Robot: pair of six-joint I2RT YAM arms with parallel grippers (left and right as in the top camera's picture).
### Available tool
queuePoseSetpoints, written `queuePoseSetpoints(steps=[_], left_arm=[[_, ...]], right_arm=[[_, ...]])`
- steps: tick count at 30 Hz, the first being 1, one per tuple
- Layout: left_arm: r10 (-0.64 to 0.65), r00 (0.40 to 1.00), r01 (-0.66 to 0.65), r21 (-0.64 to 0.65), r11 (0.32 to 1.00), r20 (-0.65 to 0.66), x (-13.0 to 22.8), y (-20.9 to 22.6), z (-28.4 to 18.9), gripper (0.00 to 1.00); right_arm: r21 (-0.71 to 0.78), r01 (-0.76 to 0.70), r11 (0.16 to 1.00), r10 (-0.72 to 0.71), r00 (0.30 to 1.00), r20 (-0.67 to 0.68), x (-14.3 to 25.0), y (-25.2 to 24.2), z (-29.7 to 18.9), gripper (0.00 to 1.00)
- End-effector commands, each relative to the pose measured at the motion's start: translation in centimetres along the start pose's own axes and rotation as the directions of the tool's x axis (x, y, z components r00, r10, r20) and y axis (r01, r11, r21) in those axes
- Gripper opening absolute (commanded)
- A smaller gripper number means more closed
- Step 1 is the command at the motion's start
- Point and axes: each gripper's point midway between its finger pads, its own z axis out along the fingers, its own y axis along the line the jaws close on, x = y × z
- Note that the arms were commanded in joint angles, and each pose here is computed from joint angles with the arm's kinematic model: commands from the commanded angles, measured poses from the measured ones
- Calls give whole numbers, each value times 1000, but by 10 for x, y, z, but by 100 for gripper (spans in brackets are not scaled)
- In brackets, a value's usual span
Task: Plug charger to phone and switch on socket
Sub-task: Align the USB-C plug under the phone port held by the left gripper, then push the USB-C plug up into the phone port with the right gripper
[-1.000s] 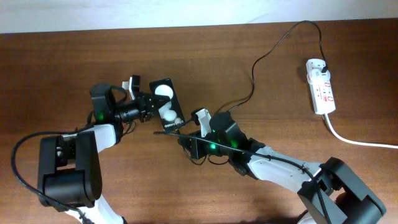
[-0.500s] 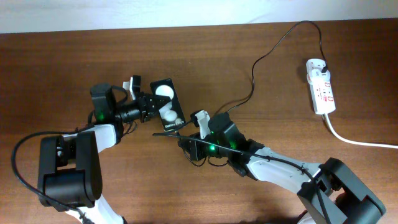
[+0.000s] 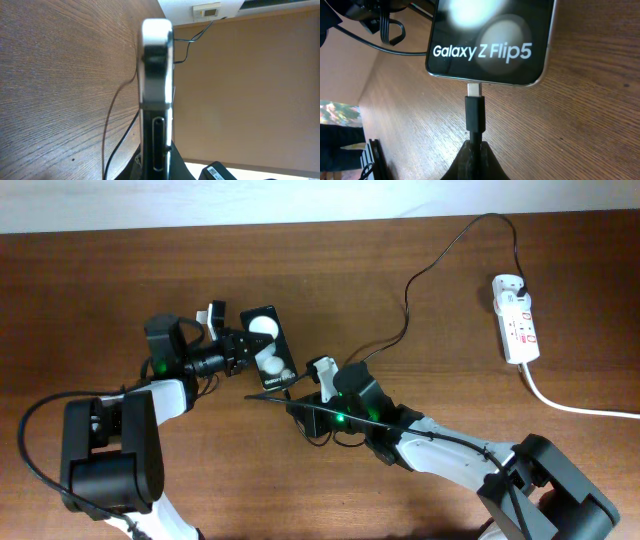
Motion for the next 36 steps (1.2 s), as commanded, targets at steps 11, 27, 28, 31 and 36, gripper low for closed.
queuePoseSetpoints(steps=[11,27,28,31,36], left_arm=[[17,1000,-16,28,999,-25,5,-11,-1,0],[17,1000,-16,28,999,-25,5,-11,-1,0],[17,1000,-16,28,999,-25,5,-11,-1,0],[18,1000,-17,28,999,-25,5,-11,-1,0],[18,1000,-17,28,999,-25,5,-11,-1,0]], right_arm=[[-23,23,999,-23,1000,5,1,10,2,5],[51,4,999,-6,999,41,-4,-3,1,4],[59,-21,998,18,999,50,-6,-4,1,4],[59,-42,997,37,996,86,-13,-3,1,4],[58,-82,995,74,989,128,-22,-3,0,4]])
